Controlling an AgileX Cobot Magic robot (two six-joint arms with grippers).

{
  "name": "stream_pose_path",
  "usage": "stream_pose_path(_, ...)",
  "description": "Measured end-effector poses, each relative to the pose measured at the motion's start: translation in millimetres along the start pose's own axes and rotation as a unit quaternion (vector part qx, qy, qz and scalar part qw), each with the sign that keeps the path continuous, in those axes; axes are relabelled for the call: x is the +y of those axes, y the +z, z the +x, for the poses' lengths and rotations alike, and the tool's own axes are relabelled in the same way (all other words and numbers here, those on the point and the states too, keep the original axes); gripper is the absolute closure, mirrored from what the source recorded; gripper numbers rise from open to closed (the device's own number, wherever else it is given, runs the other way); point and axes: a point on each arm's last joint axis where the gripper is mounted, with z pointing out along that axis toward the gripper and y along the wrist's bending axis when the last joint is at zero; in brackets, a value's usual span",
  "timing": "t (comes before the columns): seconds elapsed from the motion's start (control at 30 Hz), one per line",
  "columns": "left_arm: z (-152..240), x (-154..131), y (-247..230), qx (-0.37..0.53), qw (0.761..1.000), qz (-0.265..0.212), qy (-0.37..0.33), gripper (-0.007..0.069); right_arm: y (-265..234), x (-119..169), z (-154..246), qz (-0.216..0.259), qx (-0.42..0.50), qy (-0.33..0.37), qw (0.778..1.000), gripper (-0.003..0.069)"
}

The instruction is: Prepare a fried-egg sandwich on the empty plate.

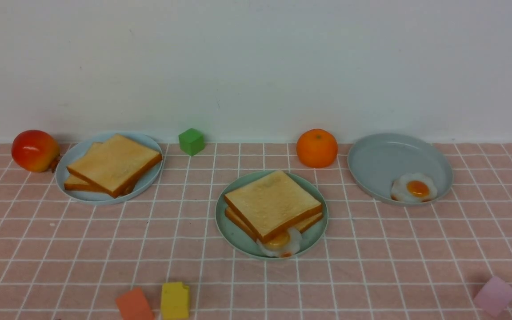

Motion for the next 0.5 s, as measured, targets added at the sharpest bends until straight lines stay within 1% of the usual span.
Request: stream_pose_path(0.5, 0.4, 0.2, 0.0, 0.002, 1.000, -0.001, 0.000, 0.0622, 0.0, 0.0, -0.1, 0.000, -0.001, 0.000, 1.000, 0.0661)
